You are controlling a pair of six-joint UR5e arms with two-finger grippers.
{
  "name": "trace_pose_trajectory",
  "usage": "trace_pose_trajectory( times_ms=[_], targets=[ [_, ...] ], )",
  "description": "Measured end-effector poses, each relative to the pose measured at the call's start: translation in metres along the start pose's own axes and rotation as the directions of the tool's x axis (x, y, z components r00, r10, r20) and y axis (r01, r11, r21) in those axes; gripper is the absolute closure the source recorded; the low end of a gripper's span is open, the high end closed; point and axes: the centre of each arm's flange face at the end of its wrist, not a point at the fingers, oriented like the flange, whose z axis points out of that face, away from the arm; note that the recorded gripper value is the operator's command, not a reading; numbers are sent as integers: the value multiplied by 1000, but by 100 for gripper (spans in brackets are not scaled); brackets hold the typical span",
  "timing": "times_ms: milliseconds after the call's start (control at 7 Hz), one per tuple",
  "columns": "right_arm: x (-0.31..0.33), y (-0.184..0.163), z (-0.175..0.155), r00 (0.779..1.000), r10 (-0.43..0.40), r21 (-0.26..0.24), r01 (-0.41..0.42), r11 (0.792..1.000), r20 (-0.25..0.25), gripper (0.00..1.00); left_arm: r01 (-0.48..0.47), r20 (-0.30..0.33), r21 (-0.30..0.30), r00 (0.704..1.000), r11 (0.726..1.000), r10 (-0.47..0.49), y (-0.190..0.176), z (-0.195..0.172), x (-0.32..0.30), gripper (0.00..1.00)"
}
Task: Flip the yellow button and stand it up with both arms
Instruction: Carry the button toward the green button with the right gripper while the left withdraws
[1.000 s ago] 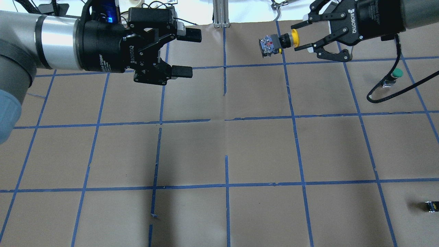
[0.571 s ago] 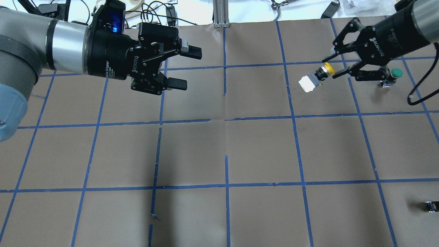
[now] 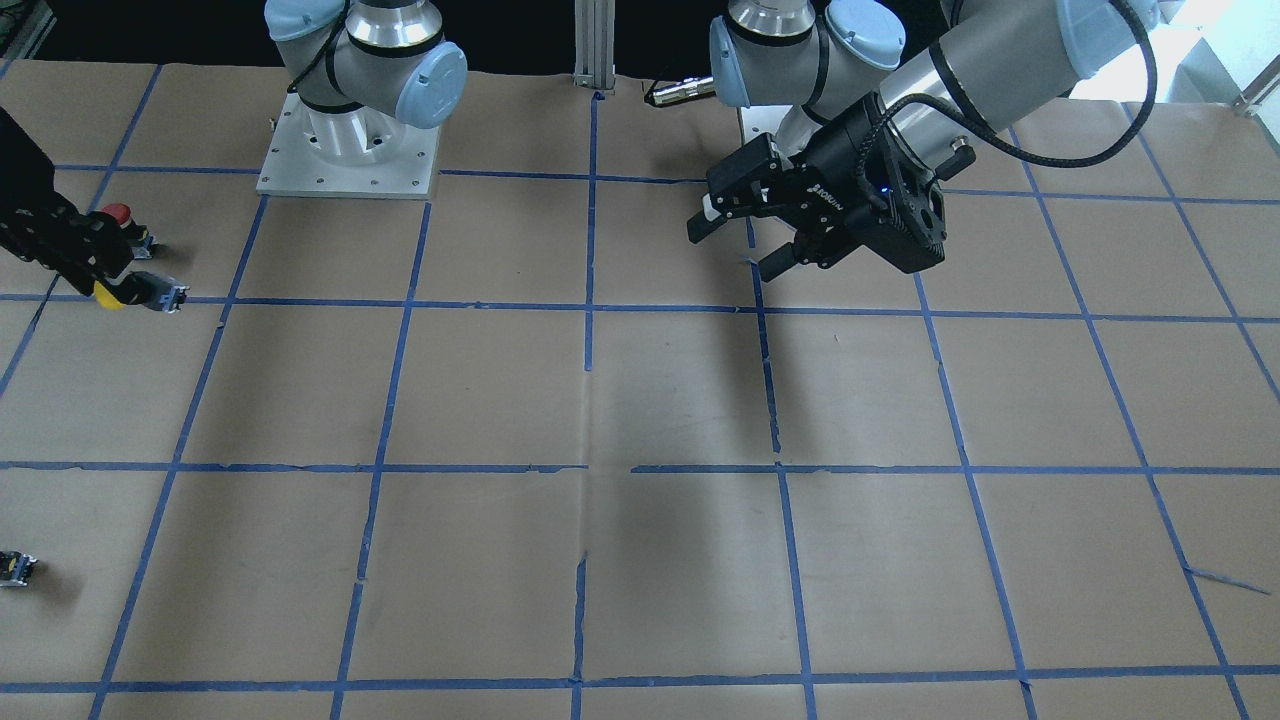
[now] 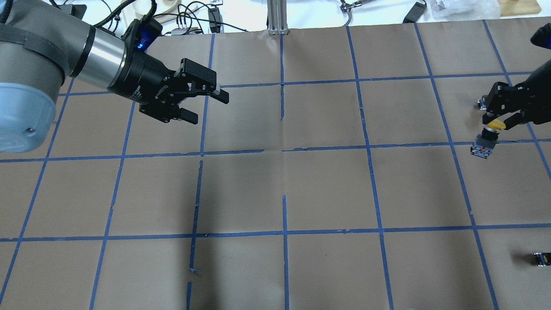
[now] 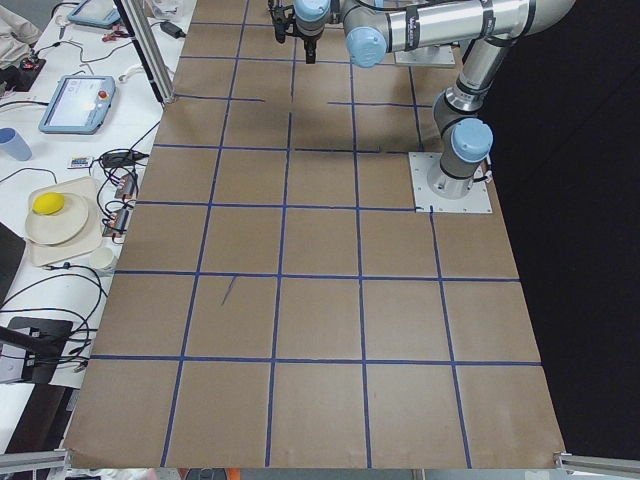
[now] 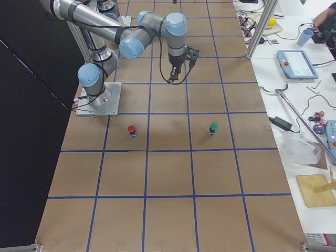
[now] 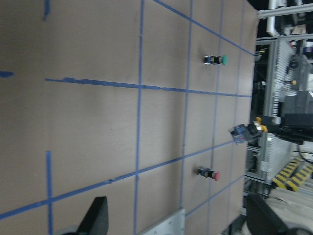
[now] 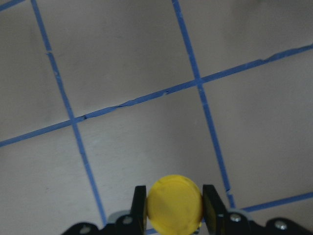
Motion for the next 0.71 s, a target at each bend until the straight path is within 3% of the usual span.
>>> trace_pose_trajectory(
  times_ms=[143,286,429,714],
  targets=[
    [27,5,18,994,-95,56,98,994,-44,93,-36,163,3,986,999,35,-1,-8,2,1],
    [51,11,30,984,-168,89,173,981,-67,93,-61,318,-10,946,998,60,-2,-19,5,1],
    [72,16,39,969,-240,115,245,963,-57,93,-58,402,-25,914,998,63,-1,-30,10,1],
    [112,21,56,935,-354,181,348,920,2,92,35,435,18,899,999,-39,-6,-47,26,1]
  ],
)
